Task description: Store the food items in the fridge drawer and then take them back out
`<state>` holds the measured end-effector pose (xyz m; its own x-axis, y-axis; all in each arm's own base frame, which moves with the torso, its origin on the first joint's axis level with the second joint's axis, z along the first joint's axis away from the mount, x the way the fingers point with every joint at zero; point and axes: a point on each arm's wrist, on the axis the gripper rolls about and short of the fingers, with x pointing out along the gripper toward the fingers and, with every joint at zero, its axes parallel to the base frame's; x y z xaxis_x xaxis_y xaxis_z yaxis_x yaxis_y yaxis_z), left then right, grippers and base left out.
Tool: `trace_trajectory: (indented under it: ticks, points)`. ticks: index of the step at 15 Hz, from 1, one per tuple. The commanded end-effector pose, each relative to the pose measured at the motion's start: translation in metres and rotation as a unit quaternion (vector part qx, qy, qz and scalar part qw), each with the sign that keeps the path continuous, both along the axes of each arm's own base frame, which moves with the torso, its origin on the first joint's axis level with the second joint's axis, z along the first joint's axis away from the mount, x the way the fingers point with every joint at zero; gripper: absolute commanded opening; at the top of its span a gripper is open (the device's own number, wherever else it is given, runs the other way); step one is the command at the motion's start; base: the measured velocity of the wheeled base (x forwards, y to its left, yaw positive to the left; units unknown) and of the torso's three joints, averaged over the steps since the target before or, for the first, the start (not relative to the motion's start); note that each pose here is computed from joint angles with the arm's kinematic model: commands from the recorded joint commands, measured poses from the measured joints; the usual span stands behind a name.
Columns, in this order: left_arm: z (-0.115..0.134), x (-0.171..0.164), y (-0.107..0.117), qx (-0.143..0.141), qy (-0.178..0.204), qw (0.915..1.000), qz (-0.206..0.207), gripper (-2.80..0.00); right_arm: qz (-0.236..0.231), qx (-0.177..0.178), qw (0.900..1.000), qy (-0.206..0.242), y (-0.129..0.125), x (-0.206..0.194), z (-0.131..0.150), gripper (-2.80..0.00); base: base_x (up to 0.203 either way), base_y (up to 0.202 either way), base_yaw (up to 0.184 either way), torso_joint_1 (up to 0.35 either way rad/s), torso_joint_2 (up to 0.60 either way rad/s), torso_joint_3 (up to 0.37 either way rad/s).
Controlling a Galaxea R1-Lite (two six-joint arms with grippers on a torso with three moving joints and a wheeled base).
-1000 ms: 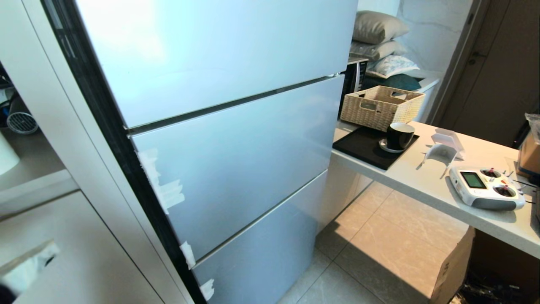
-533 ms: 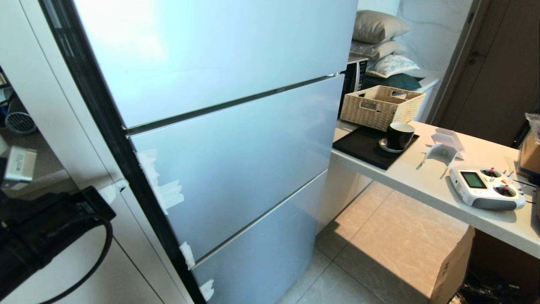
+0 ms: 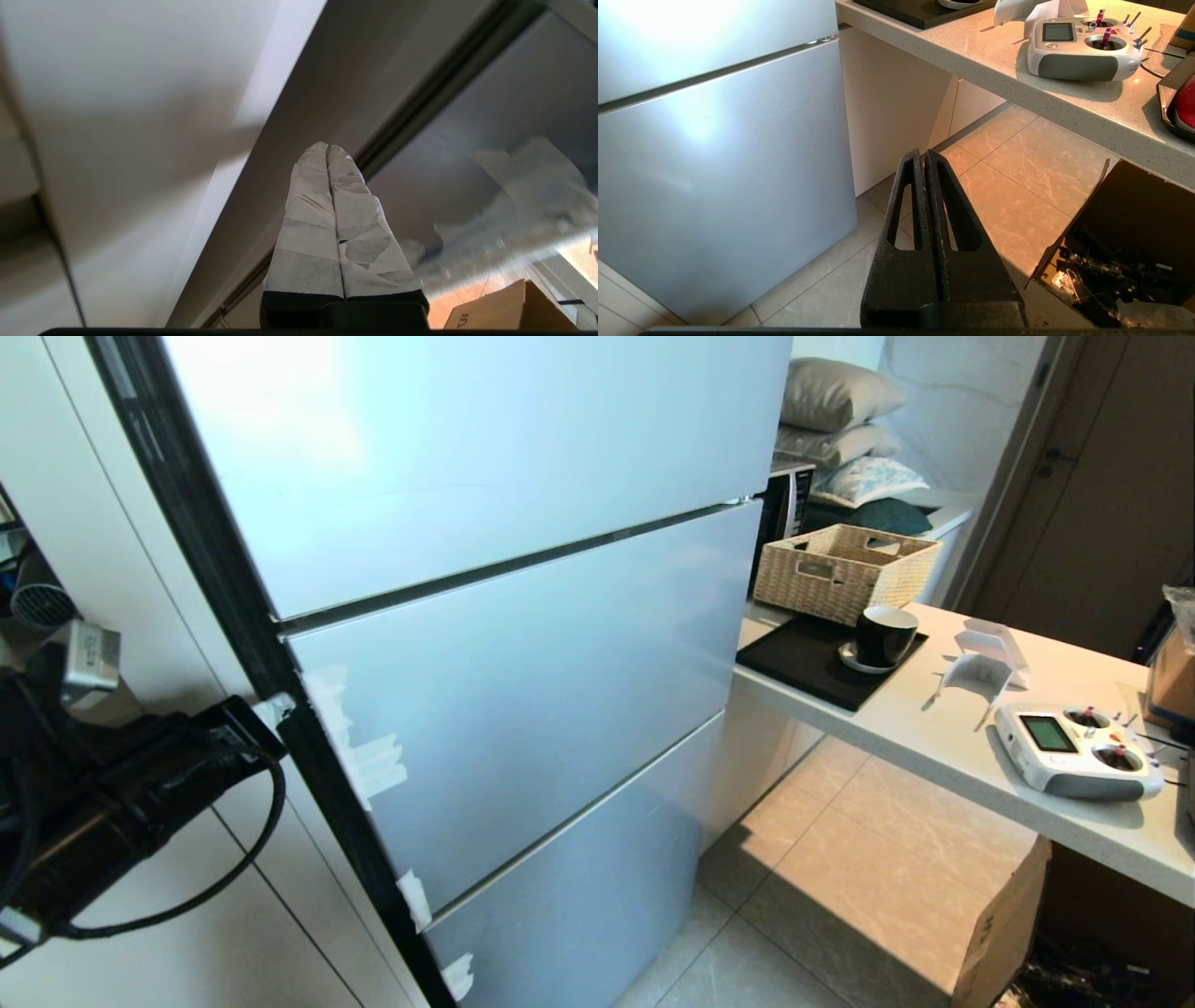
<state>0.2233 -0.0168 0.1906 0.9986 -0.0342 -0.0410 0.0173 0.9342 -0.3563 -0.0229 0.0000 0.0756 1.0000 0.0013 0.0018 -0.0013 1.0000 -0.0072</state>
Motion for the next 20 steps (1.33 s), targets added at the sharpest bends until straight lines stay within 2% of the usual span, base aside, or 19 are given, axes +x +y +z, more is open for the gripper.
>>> trace_trajectory:
  ticks: [1,7,13,20]
  points:
    - [0.000,0.005,-0.001,-0.002,0.000,1.0000,-0.003,-2.80,0.000,0.000,1.000,0.000,0.000,0.000,0.000,-2.80,0.000,0.000,0.000,0.000,0.00,0.000]
    - [-0.003,0.000,-0.009,-0.034,0.007,0.9990,-0.028,-2.80,0.001,0.000,1.000,0.000,0.000,0.000,0.000,-2.80,0.000,0.000,0.000,0.000,0.00,0.000]
    - [-0.011,-0.019,-0.019,-0.034,0.019,0.9962,-0.078,-2.80,0.001,0.000,1.000,0.000,0.000,0.000,0.000,-2.80,0.000,0.000,0.000,0.000,0.00,0.000]
    - [-0.014,-0.024,-0.026,-0.034,0.024,0.9944,-0.097,-2.80,0.000,0.000,1.000,0.000,0.000,0.000,0.000,-2.80,0.000,0.000,0.000,0.000,0.00,0.000]
